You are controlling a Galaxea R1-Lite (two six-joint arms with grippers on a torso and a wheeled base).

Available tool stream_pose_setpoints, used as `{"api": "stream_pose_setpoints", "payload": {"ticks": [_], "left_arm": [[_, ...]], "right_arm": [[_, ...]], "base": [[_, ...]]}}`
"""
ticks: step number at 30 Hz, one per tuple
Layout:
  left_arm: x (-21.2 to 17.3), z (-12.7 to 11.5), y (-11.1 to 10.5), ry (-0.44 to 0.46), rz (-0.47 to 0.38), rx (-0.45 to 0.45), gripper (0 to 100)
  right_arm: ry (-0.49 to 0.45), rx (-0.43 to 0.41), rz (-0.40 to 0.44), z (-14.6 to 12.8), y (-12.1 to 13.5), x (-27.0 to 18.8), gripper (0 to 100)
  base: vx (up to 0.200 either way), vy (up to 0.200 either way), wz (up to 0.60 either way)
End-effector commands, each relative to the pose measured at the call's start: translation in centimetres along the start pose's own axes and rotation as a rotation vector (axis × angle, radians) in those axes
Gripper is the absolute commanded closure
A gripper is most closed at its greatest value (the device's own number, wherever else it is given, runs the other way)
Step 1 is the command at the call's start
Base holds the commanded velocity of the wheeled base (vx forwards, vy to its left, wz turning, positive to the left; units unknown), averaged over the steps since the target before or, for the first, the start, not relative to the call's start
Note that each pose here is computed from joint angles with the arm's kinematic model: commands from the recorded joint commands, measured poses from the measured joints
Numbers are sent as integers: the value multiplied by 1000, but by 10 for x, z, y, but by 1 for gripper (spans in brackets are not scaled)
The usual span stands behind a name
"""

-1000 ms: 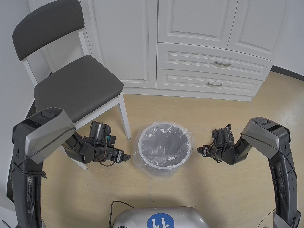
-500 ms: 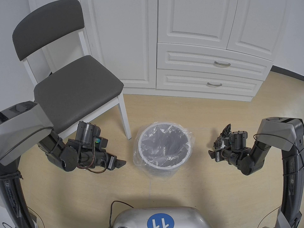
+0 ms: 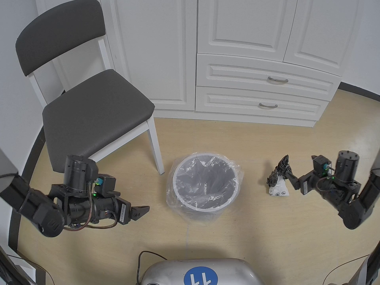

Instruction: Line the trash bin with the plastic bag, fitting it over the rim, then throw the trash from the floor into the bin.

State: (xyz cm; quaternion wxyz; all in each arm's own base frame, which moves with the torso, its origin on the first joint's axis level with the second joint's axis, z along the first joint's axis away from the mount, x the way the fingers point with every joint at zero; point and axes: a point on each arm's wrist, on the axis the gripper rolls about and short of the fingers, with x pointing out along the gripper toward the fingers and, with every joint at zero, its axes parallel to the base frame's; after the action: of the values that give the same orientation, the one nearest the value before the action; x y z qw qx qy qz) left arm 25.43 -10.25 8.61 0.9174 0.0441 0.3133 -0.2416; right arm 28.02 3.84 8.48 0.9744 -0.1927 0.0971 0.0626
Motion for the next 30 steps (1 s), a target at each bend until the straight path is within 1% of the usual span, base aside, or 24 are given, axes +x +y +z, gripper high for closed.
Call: {"api": "stream_pose_setpoints", "payload": {"ticks": [1,3,6,8,11,13,14,16,22,23,26,29,30], "left_arm": [[-77,-16,-25,-136,-82,34,0],[-87,-19,-27,-156,-99,36,0],[-98,-23,-27,-182,-97,34,0],[-103,-25,-26,-196,-92,19,0],[-113,-24,-27,-240,-98,-32,0],[-113,-24,-27,-240,-98,-32,0],[-121,-26,-28,-287,-106,-66,0],[-129,-30,-29,-326,-110,-63,0],[-127,-17,-28,-374,-106,-51,0],[-123,-12,-28,-376,-103,-47,0],[-118,-5,-27,-380,-79,-43,0],[-116,1,-25,-409,-7,-43,0],[-117,4,-25,-425,34,-37,0]], "right_arm": [[-217,-143,-117,36,-27,-92,0],[-233,-141,-145,39,-33,-97,0],[-255,-137,-185,44,-40,-99,0],[-273,-135,-193,47,-41,-100,0],[-300,-130,-205,53,-43,-101,0],[-300,-130,-205,53,-43,-101,0],[-323,-127,-214,57,-45,-101,0],[-349,-120,-216,62,-45,-105,0],[-408,-70,-223,71,-47,-115,0],[-416,-49,-221,74,-49,-112,0],[-420,-1,-206,76,-49,-106,0],[-398,85,-182,74,-48,-93,0],[-398,117,-188,76,-52,-83,0]], "base": [[0,0,0],[0,0,0],[0,0,0],[0,0,0],[0,0,0],[0,0,0],[0,0,0],[0,0,0],[0,0,0],[0,0,0],[0,0,0],[0,0,0],[0,0,0]]}}
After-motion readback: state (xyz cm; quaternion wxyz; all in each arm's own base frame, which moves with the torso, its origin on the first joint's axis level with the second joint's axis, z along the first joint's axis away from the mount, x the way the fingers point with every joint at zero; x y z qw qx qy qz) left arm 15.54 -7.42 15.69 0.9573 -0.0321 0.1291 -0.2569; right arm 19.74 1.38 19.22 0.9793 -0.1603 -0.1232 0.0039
